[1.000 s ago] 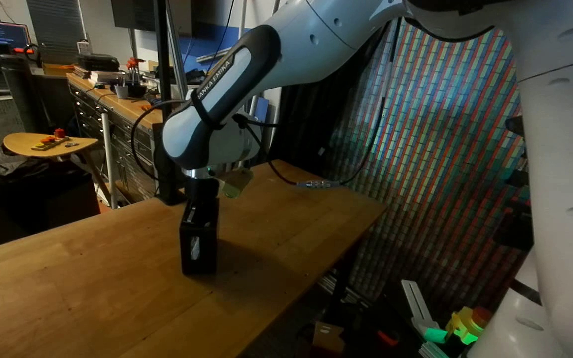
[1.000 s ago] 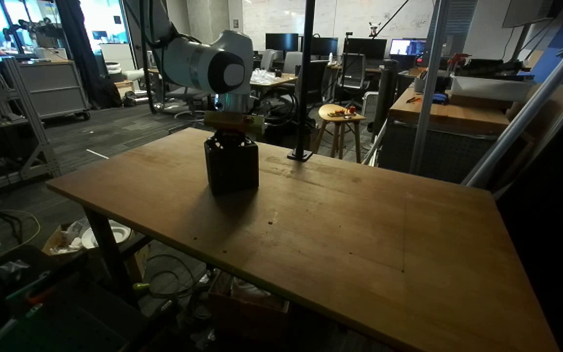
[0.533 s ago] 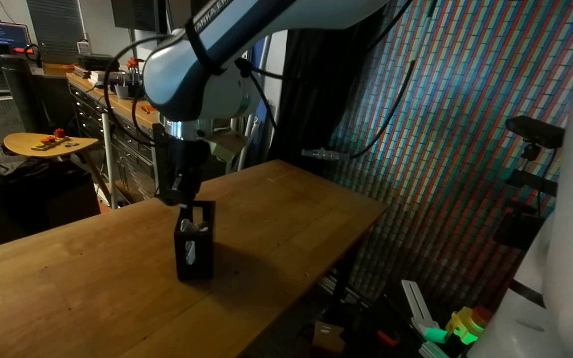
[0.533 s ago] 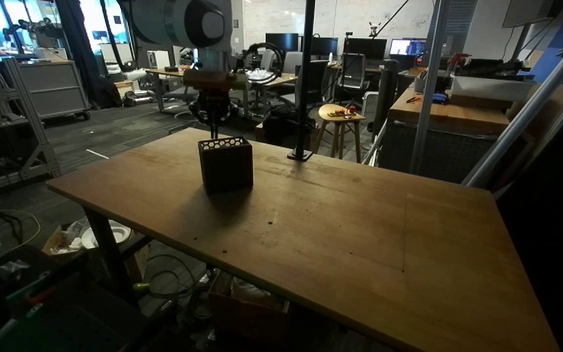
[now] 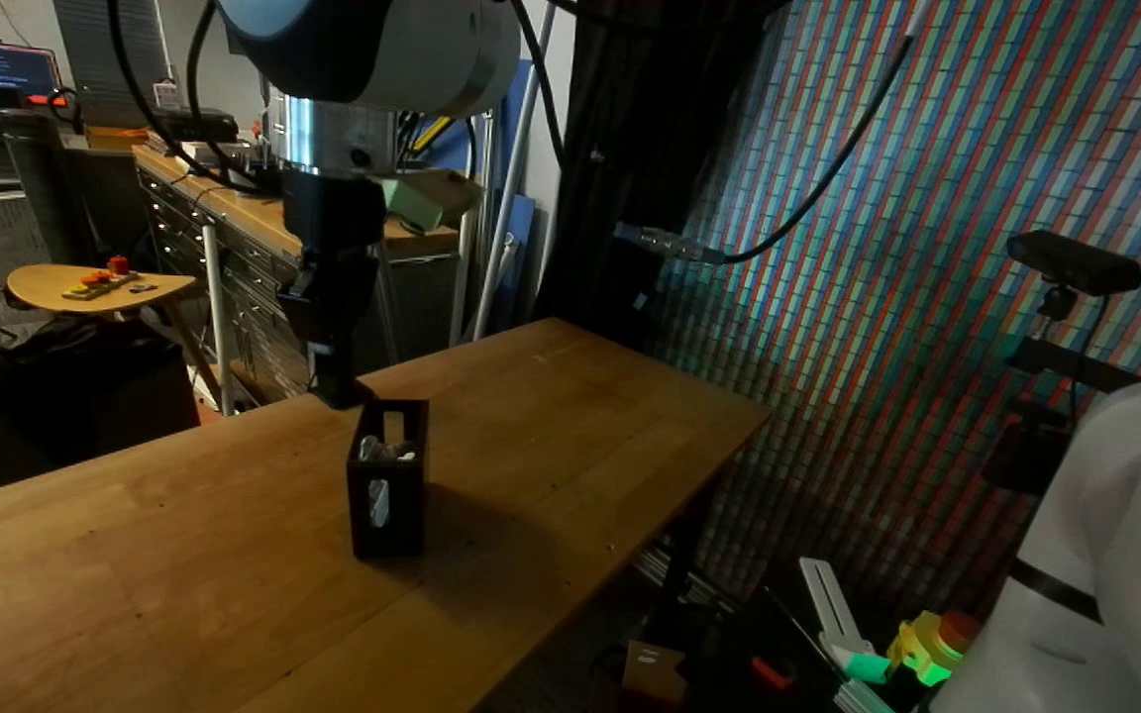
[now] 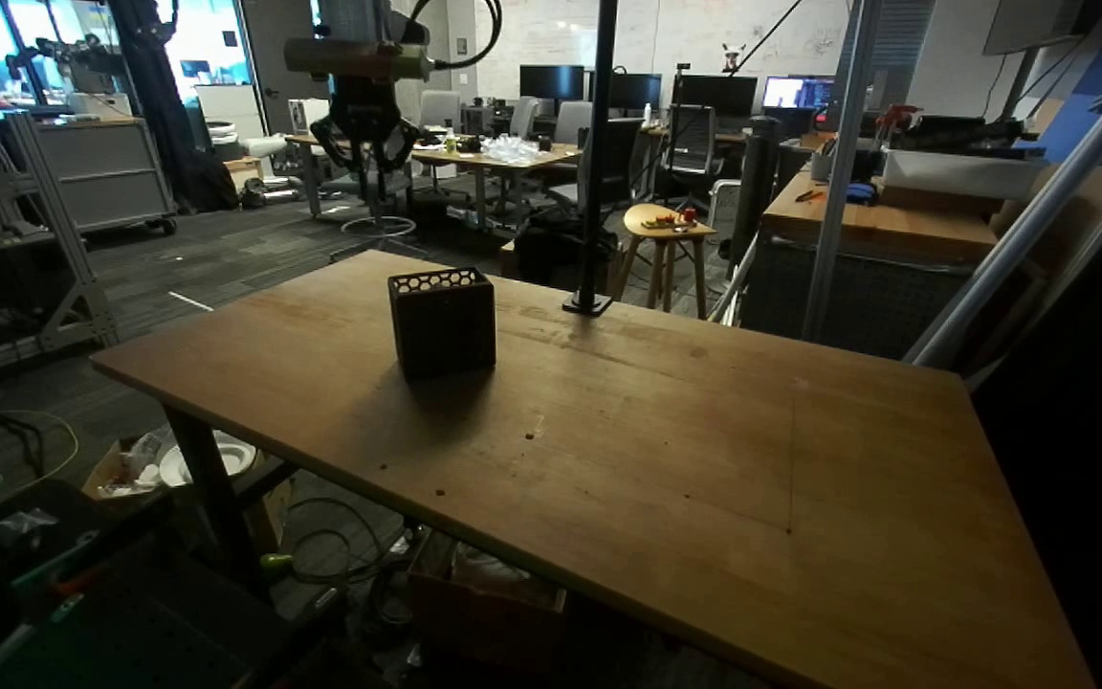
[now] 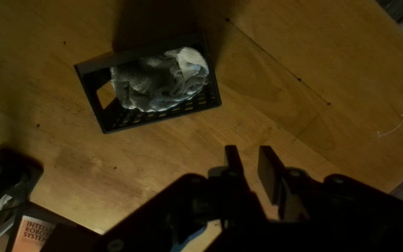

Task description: Put the towel in the box

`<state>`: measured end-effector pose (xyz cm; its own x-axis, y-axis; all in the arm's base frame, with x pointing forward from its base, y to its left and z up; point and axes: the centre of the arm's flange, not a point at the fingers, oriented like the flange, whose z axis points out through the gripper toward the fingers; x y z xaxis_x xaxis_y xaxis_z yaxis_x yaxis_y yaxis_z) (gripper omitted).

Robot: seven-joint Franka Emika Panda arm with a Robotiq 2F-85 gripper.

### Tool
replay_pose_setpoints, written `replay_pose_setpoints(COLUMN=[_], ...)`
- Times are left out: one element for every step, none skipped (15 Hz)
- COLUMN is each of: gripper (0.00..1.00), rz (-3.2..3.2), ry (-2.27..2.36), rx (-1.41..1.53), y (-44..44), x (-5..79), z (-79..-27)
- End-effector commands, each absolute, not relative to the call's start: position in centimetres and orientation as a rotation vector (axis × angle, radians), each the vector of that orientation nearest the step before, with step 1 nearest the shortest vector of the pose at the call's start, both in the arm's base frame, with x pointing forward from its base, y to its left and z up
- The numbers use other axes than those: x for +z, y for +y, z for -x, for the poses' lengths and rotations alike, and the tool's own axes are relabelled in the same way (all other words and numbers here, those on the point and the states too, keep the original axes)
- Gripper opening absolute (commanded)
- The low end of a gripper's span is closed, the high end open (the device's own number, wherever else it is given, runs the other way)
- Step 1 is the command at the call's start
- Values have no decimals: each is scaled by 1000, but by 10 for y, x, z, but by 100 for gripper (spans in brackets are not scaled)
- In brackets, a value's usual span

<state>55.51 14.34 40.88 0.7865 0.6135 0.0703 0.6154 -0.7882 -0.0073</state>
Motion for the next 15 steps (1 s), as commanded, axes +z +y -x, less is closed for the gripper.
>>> replay_pose_setpoints(gripper=[30, 34, 34, 34, 34, 34, 34, 34, 34, 34, 34, 34, 34, 34, 34], rz=[2944, 2945, 2946, 2947, 2947, 2947, 2947, 2947, 2947, 2947, 2947, 2947, 2947, 2947, 2947], ry=[-1007, -1006, -1003, -1001, -999, -999, -999, -999, -999, -999, -999, -999, -999, -999, -999], rx=[-103, -104, -102, -100, -99, -98, -97, -97, -97, -97, -96, -96, -96, -96, -96], y=[145, 146, 145, 144, 144, 144, 144, 144, 144, 144, 144, 144, 144, 144, 144], x=[413, 415, 414, 414, 414, 413, 413, 413, 413, 413, 413, 413, 413, 413, 413], z=[-553, -553, -553, -553, -553, -552, -552, -552, -552, -552, -552, -552, -552, -552, -552])
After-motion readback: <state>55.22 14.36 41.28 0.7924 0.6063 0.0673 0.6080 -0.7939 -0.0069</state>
